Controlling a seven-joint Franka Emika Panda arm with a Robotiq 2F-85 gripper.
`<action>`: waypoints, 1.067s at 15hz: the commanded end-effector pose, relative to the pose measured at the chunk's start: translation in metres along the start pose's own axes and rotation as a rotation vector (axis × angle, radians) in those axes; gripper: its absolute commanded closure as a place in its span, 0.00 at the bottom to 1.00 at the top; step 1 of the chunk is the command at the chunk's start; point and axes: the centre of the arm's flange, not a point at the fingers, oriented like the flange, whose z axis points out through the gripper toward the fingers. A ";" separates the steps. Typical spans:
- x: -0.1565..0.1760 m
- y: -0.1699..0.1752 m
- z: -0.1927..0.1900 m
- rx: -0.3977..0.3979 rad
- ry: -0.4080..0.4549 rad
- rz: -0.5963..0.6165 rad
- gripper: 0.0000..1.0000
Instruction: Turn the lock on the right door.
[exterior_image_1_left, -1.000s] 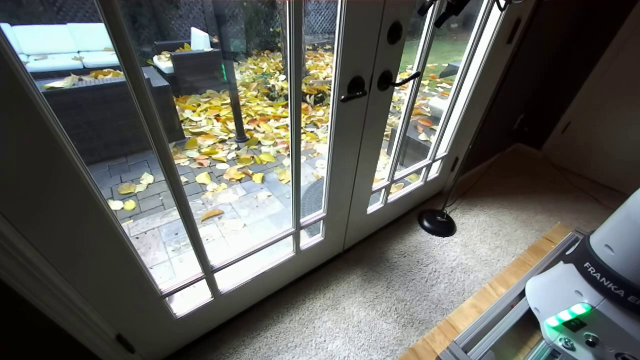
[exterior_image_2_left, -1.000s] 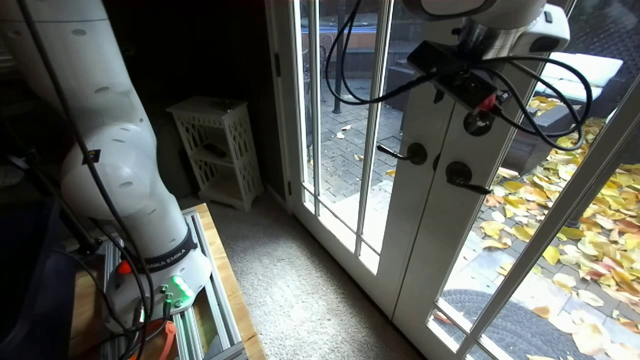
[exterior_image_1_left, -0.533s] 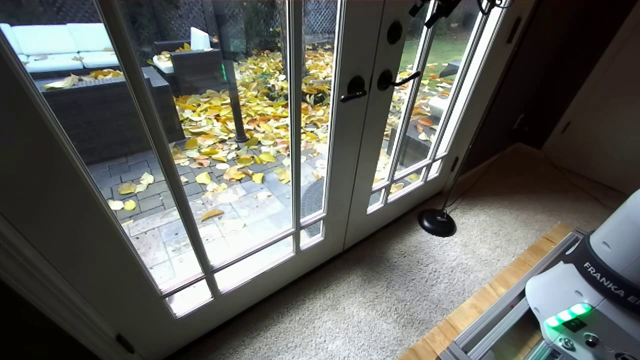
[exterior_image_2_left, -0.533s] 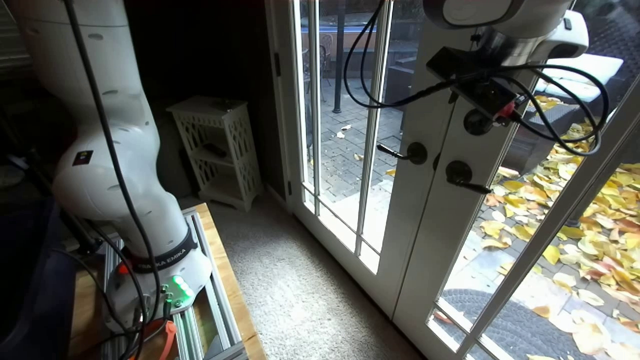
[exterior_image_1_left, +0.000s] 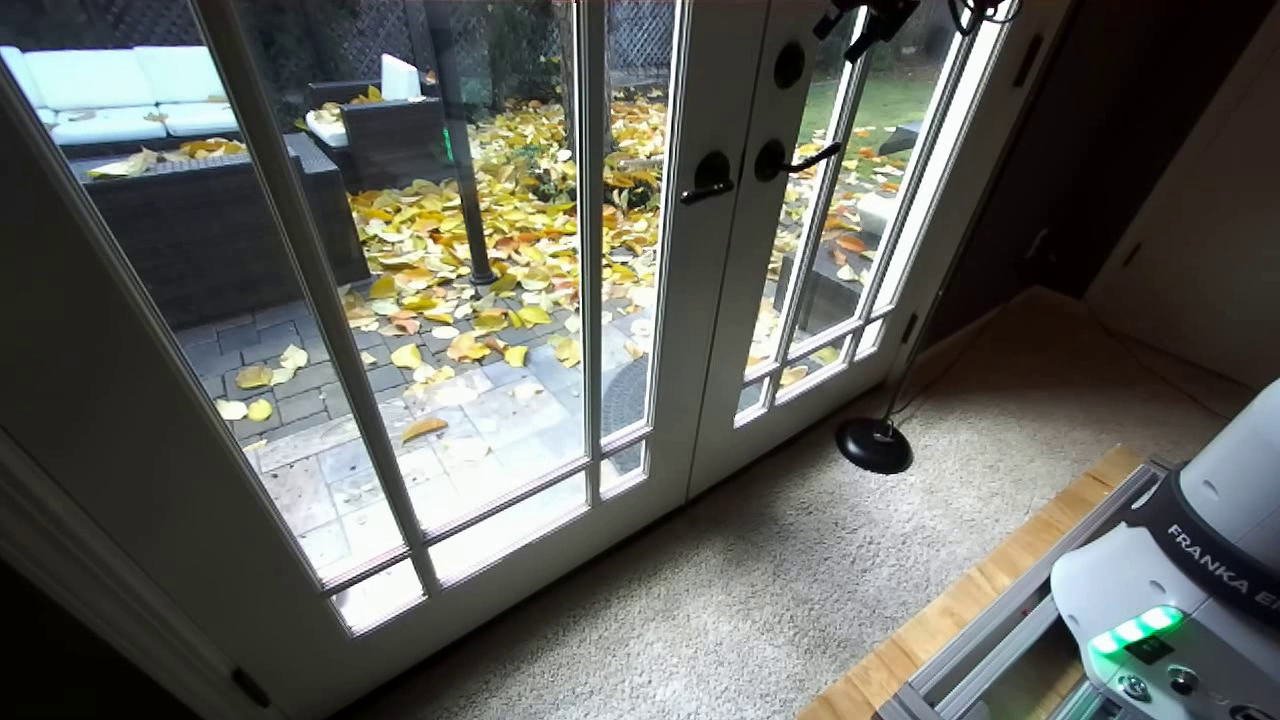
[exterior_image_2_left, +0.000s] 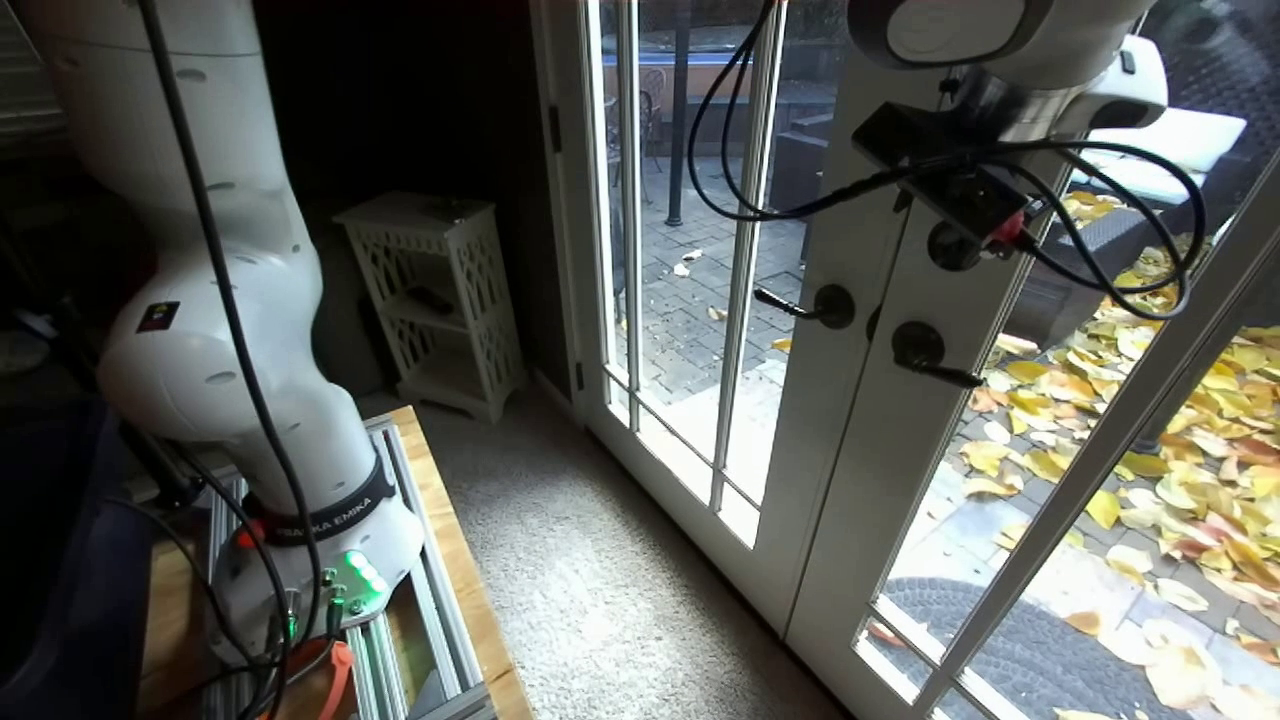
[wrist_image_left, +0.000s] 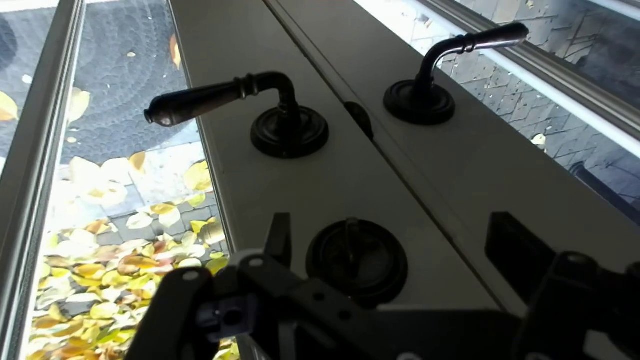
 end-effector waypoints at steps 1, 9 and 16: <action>0.018 0.011 0.019 0.002 0.001 -0.014 0.00; 0.035 0.014 0.038 -0.007 -0.003 -0.024 0.44; 0.045 0.011 0.047 -0.011 0.003 -0.039 0.49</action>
